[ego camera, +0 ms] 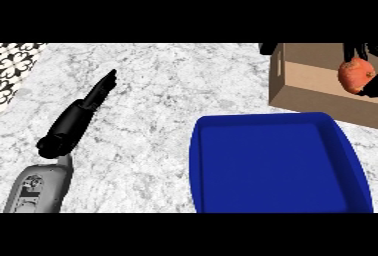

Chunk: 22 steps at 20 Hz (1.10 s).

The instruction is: Pick the squash from the tray and place it in the cardboard box

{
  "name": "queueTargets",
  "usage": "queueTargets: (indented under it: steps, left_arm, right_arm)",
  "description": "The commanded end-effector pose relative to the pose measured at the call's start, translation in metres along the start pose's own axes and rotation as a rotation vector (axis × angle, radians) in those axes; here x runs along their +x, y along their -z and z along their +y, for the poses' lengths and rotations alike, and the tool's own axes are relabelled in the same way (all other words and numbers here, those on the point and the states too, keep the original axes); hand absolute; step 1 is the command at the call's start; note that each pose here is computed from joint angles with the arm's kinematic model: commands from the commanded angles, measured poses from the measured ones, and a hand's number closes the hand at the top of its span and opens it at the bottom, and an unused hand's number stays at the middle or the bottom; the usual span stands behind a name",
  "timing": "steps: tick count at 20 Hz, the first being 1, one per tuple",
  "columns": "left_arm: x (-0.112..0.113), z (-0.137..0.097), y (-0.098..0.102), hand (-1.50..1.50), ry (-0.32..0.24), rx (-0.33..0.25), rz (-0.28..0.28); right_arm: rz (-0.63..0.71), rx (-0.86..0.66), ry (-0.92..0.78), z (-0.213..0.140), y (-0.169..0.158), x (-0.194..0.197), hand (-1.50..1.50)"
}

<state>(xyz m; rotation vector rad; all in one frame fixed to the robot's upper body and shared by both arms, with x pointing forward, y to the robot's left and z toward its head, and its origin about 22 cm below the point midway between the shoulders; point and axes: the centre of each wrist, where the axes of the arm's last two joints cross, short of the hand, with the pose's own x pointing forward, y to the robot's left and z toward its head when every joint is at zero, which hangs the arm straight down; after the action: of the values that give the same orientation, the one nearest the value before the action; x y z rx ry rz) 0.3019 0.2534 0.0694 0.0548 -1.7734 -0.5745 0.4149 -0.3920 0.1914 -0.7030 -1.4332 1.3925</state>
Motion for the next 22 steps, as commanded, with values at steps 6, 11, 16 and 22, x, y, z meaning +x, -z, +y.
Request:
queueTargets:
  steps: [6, 11, 16, 22]
  left_arm:
    - [0.000, 0.007, 0.000, 0.00, -0.001, -0.001, -0.030]
    - [-0.004, -0.005, -0.012, 0.00, 0.006, -0.010, -0.005]
    - [-0.003, -0.003, -0.007, 0.00, -0.004, 0.011, 0.004]
    - [0.009, 0.001, 0.002, 0.00, -0.010, 0.000, -0.025]
  right_arm:
    - [-0.065, 0.251, 0.013, 0.019, -0.004, -0.027, -1.50]
    - [-0.257, 0.048, 0.231, 0.006, -0.010, -0.033, -1.50]
    - [-0.333, -0.188, 0.757, 0.026, 0.004, -0.031, -1.50]
    - [-0.215, -0.243, 1.072, 0.006, -0.014, -0.044, -1.50]
